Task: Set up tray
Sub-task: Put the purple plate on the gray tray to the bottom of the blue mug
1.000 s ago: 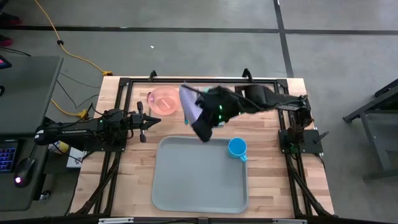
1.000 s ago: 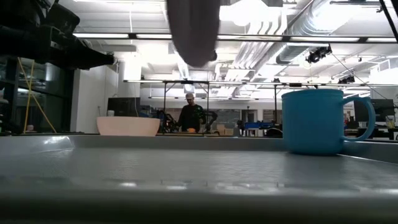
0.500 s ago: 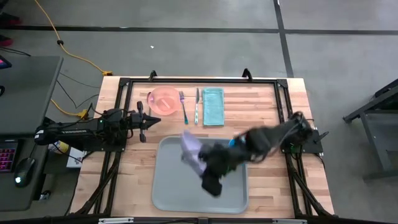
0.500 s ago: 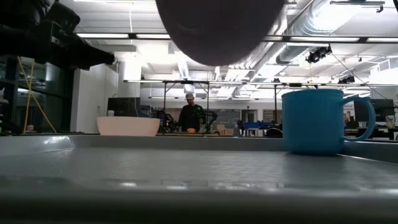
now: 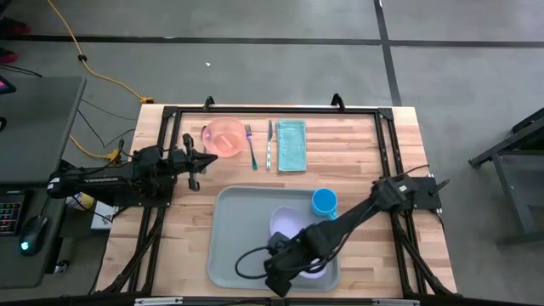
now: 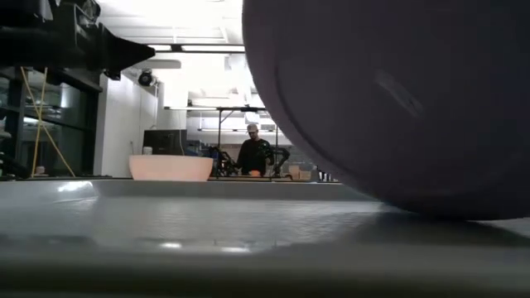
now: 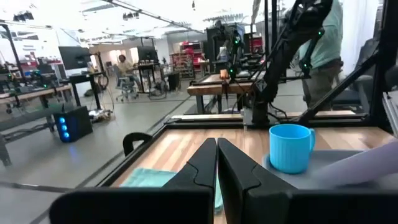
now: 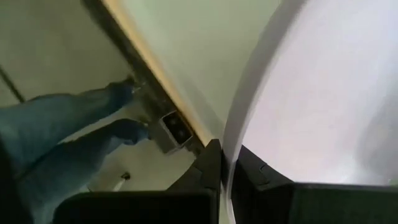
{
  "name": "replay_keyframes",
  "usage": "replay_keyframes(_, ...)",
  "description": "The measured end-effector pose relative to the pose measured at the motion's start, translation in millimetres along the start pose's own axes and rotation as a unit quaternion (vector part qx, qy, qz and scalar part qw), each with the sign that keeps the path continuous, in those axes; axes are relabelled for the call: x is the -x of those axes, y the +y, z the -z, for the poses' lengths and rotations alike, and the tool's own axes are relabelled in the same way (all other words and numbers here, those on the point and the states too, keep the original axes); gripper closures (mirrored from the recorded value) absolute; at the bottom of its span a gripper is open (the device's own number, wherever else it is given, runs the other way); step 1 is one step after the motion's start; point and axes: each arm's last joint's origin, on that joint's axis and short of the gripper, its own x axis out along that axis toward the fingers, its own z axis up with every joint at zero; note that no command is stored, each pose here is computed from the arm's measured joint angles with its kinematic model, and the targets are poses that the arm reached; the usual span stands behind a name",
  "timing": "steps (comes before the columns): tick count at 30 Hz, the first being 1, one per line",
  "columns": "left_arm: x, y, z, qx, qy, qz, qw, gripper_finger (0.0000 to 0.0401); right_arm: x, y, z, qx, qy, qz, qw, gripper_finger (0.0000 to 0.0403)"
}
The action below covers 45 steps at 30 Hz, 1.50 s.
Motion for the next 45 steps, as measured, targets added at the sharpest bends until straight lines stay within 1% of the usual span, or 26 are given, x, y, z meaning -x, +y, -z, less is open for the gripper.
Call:
replay_keyframes(2, 0.0, -0.2, 0.2, 0.001, 0.001, 0.002, 1.0, 0.0355, -14.1, -0.6, -3.5, -0.026, 0.006, 0.012, 1.0, 0.0403)
replay_keyframes(6, 0.0, -0.6, 0.2, 0.014, 0.0, 0.009, 1.0, 0.0355, -34.0, 0.1, -13.7, -0.065, 0.013, 0.008, 0.998, 0.0402)
replay_keyframes(9, 0.0, -0.8, 0.1, 0.014, 0.0, 0.012, 1.0, 0.0355, -39.2, -0.2, -21.0, -0.088, 0.005, 0.003, 0.996, 0.0402)
replay_keyframes(14, 0.0, -0.8, 0.1, 0.014, 0.0, 0.012, 1.0, 0.0355, -39.2, -1.2, -29.8, -0.116, 0.005, -0.009, 0.993, 0.0402)
replay_keyframes(22, 0.0, -0.7, 0.3, 0.007, 0.001, 0.011, 1.0, 0.0355, -39.7, -4.1, -34.0, -0.136, 0.045, -0.014, 0.99, 0.0402)
replay_keyframes(27, 0.0, -0.6, 0.3, 0.006, 0.001, 0.01, 1.0, 0.0355, -54.6, -10.7, -34.7, -0.147, 0.087, -0.008, 0.985, 0.0402)
replay_keyframes(32, 0.0, -0.7, 0.8, 0.005, 0.004, 0.011, 1.0, 0.0355, -74.9, -20.1, -34.8, -0.164, 0.109, 0.004, 0.98, 0.0402)
replay_keyframes(37, 0.0, -0.7, 0.8, 0.005, 0.004, 0.011, 1.0, 0.0355, -89.4, -26.6, -36.9, -0.175, 0.125, 0.001, 0.977, 0.0402)
replay_keyframes(42, 0.0, -0.8, 0.9, 0.005, 0.004, 0.013, 1.0, 0.0355, -93.5, -29.3, -38.4, -0.181, 0.134, -0.001, 0.974, 0.04)
replay_keyframes(45, 0.0, -0.9, 0.8, 0.005, 0.003, 0.013, 1.0, 0.0355, -93.7, -29.5, -39.8, -0.178, 0.138, -0.005, 0.974, 0.0391)
